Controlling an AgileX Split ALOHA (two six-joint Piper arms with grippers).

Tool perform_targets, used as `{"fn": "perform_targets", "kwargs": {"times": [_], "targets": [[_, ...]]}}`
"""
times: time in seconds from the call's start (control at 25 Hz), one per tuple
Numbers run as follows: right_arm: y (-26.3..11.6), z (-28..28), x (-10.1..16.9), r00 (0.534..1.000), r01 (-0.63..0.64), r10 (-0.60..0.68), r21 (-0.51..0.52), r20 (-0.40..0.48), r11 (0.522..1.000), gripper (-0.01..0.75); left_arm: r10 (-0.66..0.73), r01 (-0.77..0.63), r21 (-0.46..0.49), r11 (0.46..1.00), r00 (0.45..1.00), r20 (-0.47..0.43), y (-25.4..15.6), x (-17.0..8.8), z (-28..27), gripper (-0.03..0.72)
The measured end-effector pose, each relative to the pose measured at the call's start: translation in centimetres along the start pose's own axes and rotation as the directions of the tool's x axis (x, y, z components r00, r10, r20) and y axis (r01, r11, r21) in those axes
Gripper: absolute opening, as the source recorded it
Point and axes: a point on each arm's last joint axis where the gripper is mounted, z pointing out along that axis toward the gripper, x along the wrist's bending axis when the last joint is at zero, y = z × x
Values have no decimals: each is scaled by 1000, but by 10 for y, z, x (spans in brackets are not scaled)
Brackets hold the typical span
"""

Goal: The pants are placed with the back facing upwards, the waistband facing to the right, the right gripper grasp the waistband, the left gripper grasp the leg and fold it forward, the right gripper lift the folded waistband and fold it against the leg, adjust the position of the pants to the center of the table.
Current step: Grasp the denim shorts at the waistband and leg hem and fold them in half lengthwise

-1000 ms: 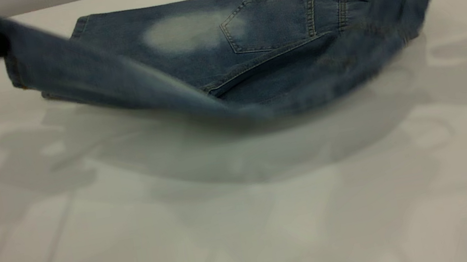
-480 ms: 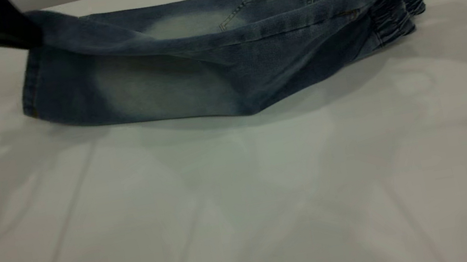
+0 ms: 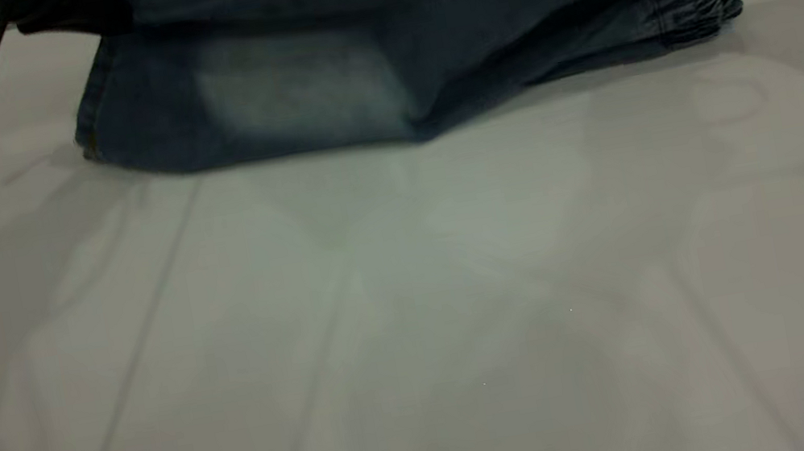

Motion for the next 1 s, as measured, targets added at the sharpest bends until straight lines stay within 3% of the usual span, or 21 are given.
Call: {"fn": "perform_targets", "kwargs": {"times": [0.4,0.56,0.68,0.84,1.0], "targets": [[15,4,-1,998,61,-59,-80,34,995,46,37,-40,-40,998,997,-74,-1,9,19,41],[11,13,-6,994,101,-98,-64,44,993,99,114,-120,-51,992,988,-107,-1,10,23,68],[12,15,-6,990,138,-135,-63,49,988,207,196,-205,-59,977,972,-128,0,7,23,139],[16,15,-5,987,155,-152,-73,49,985,441,283,-294,-65,954,949,-142,3,0,24,302],[18,14,-3,987,160,-157,-81,43,984,643,262,-276,-99,956,955,-136,14,-5,21,449]]}}
